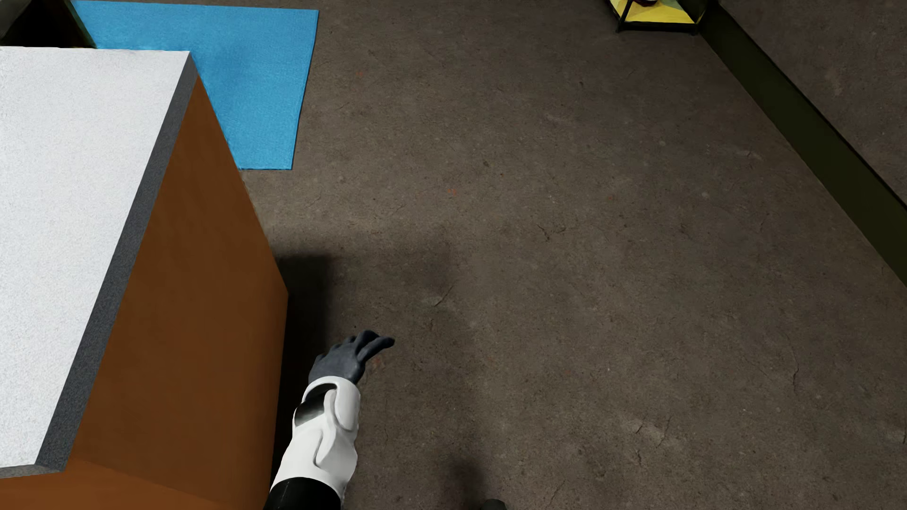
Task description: Walk around the counter
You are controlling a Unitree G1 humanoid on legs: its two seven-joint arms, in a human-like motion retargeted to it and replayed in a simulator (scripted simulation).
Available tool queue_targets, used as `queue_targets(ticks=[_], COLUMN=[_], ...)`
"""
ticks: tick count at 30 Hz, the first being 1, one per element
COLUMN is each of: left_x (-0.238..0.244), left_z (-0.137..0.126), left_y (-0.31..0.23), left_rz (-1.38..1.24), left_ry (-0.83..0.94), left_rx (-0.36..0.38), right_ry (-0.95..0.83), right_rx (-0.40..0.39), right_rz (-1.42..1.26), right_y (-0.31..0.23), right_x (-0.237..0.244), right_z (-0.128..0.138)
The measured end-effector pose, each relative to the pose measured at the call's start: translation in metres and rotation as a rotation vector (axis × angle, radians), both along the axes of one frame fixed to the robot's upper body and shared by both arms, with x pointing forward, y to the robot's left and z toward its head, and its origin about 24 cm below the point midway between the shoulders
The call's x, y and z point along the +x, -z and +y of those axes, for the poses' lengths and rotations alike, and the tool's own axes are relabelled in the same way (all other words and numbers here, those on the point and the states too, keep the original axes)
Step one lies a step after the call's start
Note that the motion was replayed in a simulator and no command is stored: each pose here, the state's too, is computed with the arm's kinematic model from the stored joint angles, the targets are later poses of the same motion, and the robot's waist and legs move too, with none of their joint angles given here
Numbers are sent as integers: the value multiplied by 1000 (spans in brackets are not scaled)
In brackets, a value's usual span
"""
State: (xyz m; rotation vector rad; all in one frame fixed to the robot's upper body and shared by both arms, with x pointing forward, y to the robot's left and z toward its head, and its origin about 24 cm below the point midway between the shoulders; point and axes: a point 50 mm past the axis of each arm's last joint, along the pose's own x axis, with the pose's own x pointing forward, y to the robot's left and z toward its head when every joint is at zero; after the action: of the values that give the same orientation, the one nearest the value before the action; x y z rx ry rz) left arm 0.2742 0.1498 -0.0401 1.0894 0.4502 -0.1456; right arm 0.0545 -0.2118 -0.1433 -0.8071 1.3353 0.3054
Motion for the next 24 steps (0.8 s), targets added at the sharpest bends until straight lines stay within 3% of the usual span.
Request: queue_targets(ticks=[1, 2, 5, 7, 11, 14, 16, 18, 20, 24], left_x=[3, 1, -27, -71, -235, -339, -380, -393, -378, -306], left_z=[0, 4, 20, 43, 83, 62, 36, 14, 6, 27], left_y=[-6, -9, 15, 50, 110, 114, 110, 107, 108, 105], left_rz=[-43, -71, 43, 275, 924, 1282, 1410, 1476, 1402, 1053], left_ry=[-10, -12, 42, 31, -333, -116, 8, -29, -52, -49], left_rx=[-36, -20, 175, 266, 240, 236, 153, -1, -60, 101], right_ry=[-14, -34, -38, 25, 11, -4, 4, 9, 2, -14], right_rx=[3, 5, 0, 25, 44, 66, 62, 63, 64, 6], right_rz=[-8, -20, -67, -101, -91, -178, -225, -266, -269, -139], right_y=[0, -1, -5, -4, 4, 1, -3, -7, -8, 3], right_x=[2, 6, 17, 19, 30, 48, 58, 64, 65, 44], right_z=[2, 4, 5, 13, 32, 38, 38, 37, 35, 22])
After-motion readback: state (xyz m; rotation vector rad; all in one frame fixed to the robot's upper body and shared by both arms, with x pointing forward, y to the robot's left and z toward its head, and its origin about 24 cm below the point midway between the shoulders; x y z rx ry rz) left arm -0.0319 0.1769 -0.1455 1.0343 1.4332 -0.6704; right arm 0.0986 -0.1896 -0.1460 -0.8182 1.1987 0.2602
